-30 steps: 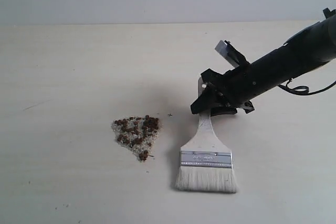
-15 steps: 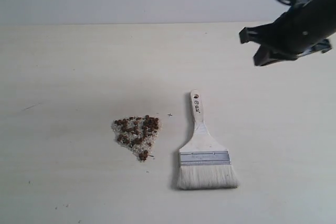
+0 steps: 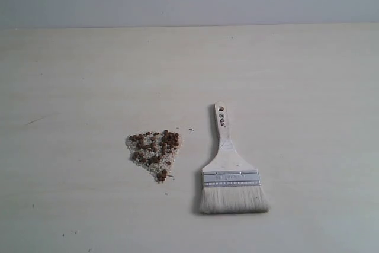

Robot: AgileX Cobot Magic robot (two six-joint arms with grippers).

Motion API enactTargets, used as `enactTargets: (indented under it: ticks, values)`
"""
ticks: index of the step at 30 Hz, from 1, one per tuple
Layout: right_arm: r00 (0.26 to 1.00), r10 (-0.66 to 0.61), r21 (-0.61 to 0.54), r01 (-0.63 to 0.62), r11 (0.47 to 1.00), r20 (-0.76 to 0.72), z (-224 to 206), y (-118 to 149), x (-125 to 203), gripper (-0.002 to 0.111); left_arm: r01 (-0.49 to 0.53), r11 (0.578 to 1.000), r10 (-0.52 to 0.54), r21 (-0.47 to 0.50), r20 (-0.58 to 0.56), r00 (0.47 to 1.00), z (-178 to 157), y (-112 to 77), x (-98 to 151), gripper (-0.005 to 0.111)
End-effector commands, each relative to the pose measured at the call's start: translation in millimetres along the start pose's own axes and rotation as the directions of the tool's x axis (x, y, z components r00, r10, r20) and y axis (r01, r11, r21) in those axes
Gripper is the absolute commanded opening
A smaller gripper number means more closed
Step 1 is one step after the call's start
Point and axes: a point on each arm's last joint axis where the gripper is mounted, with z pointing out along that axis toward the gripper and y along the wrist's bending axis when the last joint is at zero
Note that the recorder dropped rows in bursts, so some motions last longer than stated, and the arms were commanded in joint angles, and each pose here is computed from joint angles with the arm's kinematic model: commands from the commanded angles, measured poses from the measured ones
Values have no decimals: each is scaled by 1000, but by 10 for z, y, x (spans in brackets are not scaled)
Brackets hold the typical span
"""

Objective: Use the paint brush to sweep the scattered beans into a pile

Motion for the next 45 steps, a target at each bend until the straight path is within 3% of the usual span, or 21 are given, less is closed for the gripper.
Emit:
enactTargets:
  ticks: [1, 19, 26, 32, 38, 41, 45]
  values:
    - [986, -24, -32, 30, 999, 163, -426, 38, 68, 0, 1, 1000, -1, 2, 7, 1000, -3, -1, -6, 0]
    - [978, 7, -79, 10, 997, 208, -544, 99, -9, 0, 1, 1000, -1, 3, 6, 1000, -5, -2, -3, 0]
    - [919, -310, 119, 289, 950, 243, -399, -53, 26, 0, 1, 1000, -1, 3, 6, 1000, -5, -2, -3, 0]
    - [894, -434, 199, 407, 891, 111, 75, -319, 571, 0, 1, 1000, -1, 3, 6, 1000, -5, -2, -3, 0]
    - [896, -432, 168, 412, 896, 107, 407, -492, 1191, 0, 1, 1000, -1, 3, 6, 1000, -5, -2, -3, 0]
    - [905, -424, 153, 415, 897, 31, 481, -571, 1467, 0, 1, 1000, -1, 3, 6, 1000, -5, -2, -3, 0]
    - [919, -394, 144, 392, 908, -17, 499, -601, 1574, 0, 1, 1000, -1, 3, 4, 1000, -6, -2, -2, 0]
